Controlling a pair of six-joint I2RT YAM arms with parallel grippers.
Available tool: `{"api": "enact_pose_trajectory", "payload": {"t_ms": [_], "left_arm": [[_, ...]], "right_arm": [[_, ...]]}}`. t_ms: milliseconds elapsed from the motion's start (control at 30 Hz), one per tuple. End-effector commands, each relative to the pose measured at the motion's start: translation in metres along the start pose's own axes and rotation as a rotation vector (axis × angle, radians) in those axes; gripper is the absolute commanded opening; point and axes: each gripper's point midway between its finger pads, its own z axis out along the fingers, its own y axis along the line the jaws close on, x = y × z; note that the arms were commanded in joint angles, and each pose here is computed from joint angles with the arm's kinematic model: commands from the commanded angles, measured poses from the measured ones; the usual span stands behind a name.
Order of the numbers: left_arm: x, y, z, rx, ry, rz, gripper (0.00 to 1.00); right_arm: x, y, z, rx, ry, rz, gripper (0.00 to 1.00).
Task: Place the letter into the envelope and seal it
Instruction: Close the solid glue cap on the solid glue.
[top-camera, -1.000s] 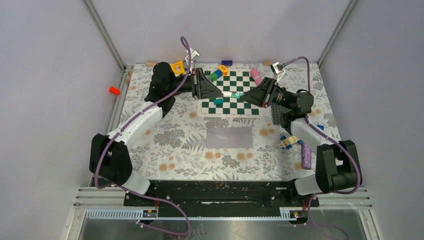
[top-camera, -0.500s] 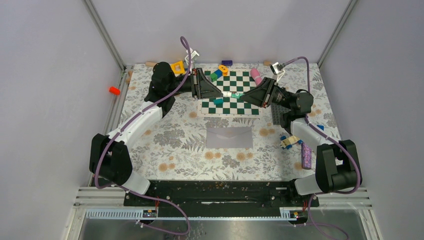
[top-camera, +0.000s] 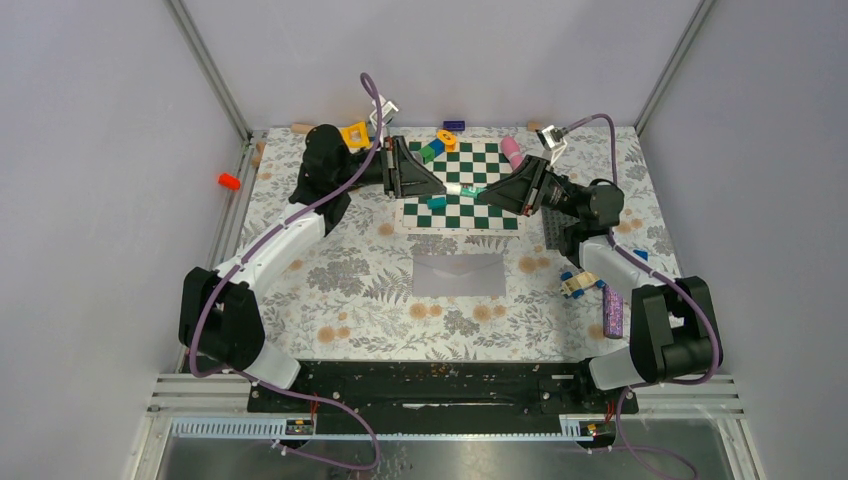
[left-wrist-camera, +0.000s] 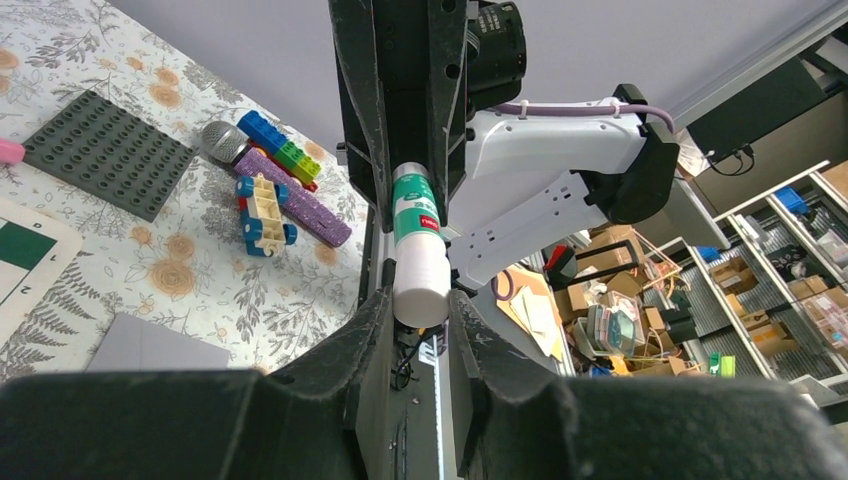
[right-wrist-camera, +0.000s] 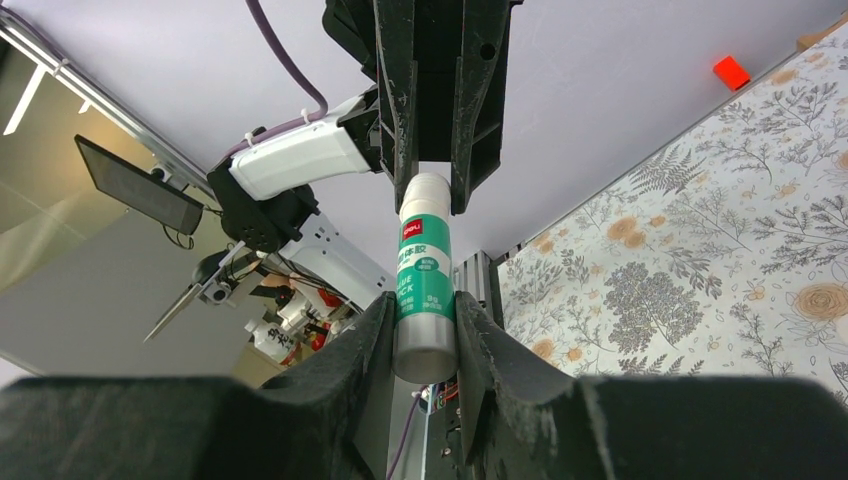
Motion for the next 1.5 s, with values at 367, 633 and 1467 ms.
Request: {"api": "enact_pose_trajectory", "payload": {"t_ms": [367,633,1467], "left_arm": [[0.01,0.003,0.006,-0.05,0.062,0.108,0.14],[0.02,0.007,0.012,-0.045,0.087,0.093,0.14],[0.036,0.004,0.026,-0.029,0.145,0.102,0.16]], "right_arm": [[0.016,-0.013,0.008,0.026,0.092,-0.034,0.0],[0.021,-0.01,0.014,0.018,0.108,-0.04,0.0],[0.025,0.002,0.022,-0.017,0.122,-0.049,0.0]]}}
